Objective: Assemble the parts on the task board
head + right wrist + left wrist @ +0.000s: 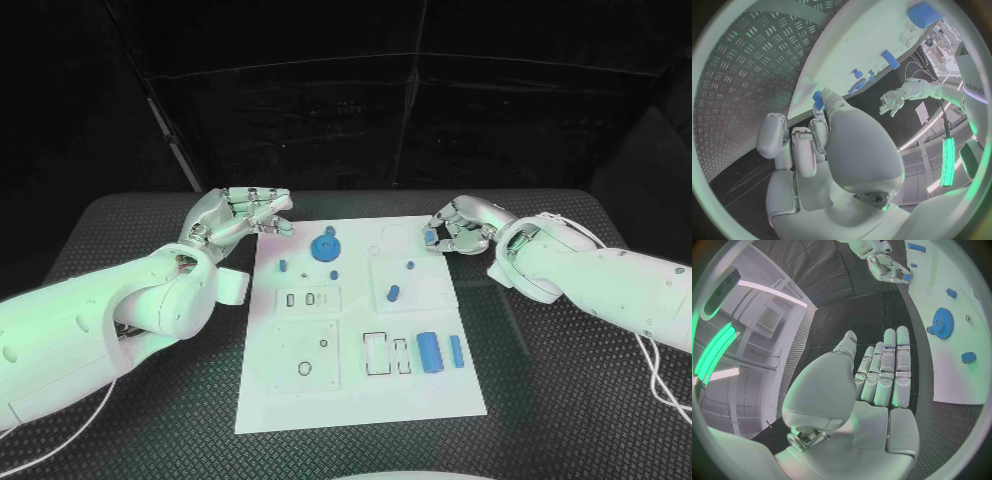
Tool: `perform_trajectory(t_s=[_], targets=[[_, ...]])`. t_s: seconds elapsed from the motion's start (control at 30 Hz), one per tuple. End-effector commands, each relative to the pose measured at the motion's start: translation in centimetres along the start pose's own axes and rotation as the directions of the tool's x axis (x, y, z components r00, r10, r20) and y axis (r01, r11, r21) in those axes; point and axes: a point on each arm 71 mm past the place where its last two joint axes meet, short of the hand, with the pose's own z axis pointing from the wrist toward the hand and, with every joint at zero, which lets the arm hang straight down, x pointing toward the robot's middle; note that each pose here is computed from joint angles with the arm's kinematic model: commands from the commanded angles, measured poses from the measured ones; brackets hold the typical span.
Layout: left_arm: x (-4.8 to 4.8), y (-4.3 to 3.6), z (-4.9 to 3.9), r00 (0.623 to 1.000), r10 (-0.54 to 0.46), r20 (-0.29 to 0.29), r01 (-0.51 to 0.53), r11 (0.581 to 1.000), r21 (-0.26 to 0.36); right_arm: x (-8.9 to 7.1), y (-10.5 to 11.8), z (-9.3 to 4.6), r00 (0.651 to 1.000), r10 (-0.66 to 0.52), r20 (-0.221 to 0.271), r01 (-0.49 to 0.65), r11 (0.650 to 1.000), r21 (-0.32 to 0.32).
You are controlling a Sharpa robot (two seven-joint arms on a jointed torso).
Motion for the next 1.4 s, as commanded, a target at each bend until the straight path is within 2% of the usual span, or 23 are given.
perform_trajectory(t_s=[0.03,0.17,0.3,0.53,0.77,0.97,1.23,1.4], targets=[[0.05,-0.14,0.00,1.000,-0.001,-0.011,0.001,1.000,0.008,-0.7,0.7,-0.2,0.997,-0.004,0.082,0.005,1.000,-0.019],[-0.03,-0.15,-0.04,1.000,0.000,-0.010,0.000,1.000,0.007,-0.6,2.1,-0.7,0.996,0.013,0.087,-0.011,0.999,-0.030],[-0.07,-0.16,-0.06,1.000,0.000,-0.009,0.000,1.000,0.007,0.1,4.9,-0.9,0.997,0.014,0.079,-0.010,0.998,-0.056],[-0.07,-0.09,0.05,1.000,0.000,-0.009,0.000,1.000,0.005,2.6,11.4,-0.1,0.999,-0.004,0.041,0.010,0.991,-0.131],[0.00,0.01,0.22,1.000,-0.001,-0.011,0.001,1.000,0.003,5.1,15.8,0.7,0.999,-0.034,-0.006,0.032,0.983,-0.181],[-0.02,0.07,0.32,1.000,-0.001,-0.009,0.001,1.000,0.002,7.4,17.6,0.9,0.995,-0.085,-0.056,0.072,0.978,-0.196],[0.01,0.14,0.44,1.000,-0.001,-0.008,0.001,1.000,0.001,9.8,18.8,1.2,0.986,-0.131,-0.106,0.108,0.974,-0.200],[0.07,0.16,0.49,1.000,-0.001,-0.009,0.001,1.000,0.001,10.8,19.2,1.3,0.984,-0.138,-0.116,0.112,0.972,-0.207]])
